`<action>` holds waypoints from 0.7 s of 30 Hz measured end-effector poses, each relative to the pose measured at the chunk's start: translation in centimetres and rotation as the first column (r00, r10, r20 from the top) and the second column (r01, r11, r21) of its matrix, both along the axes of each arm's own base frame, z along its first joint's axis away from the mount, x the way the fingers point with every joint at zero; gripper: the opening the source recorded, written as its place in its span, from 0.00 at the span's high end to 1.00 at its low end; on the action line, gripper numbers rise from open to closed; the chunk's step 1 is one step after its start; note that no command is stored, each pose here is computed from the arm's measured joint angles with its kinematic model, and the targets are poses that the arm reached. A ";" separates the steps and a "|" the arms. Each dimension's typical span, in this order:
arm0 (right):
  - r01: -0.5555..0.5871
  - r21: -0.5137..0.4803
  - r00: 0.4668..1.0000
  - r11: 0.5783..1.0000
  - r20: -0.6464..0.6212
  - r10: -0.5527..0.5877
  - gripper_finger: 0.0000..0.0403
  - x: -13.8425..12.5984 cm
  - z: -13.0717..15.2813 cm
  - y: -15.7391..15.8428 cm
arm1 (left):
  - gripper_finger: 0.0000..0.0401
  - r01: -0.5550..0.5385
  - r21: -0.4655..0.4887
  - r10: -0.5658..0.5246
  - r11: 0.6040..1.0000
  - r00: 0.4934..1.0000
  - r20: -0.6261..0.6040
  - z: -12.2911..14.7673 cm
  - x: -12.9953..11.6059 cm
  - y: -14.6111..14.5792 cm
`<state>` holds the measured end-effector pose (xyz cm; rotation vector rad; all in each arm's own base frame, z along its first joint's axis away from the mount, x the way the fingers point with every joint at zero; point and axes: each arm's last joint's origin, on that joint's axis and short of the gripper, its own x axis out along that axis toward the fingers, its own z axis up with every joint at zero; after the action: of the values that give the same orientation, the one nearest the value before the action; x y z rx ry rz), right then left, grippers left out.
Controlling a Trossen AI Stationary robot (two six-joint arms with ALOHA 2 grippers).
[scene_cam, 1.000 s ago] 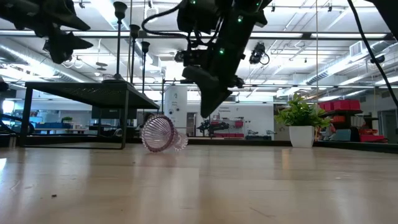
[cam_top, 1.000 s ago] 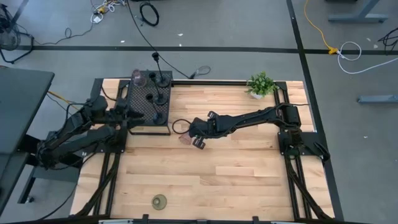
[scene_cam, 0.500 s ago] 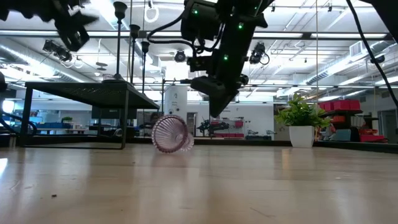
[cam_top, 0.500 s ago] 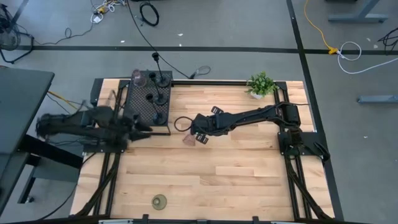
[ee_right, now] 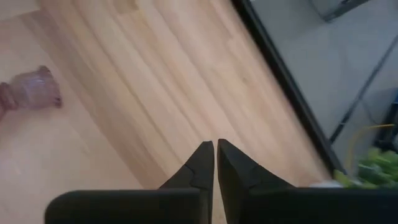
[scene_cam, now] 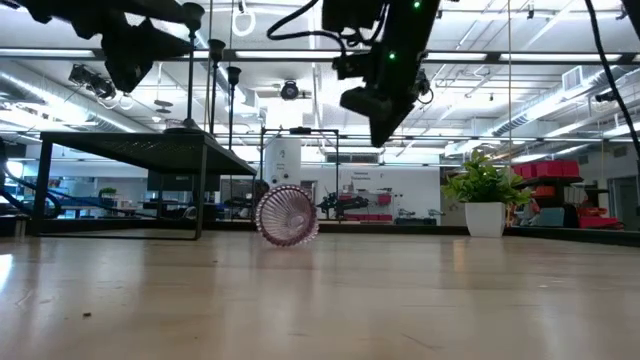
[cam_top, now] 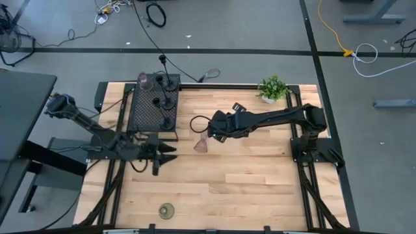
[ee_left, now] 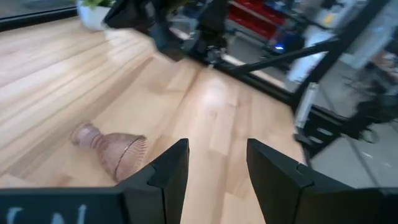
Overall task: Pick & Place candle stick holders
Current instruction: Align the pink candle holder with the other pink candle holder on the shelf
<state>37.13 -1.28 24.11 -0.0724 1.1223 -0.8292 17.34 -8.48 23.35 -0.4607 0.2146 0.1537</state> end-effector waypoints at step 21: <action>0.113 -0.154 0.994 0.982 0.014 -0.112 0.95 -6.6 6.0 2.7 | 0.59 -0.172 -0.013 0.168 0.985 0.973 -0.157 -0.3 10.2 2.6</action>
<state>30.53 1.42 30.14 -0.1364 1.0631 -1.0163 27.50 -5.84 23.00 -0.4941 0.3302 0.3558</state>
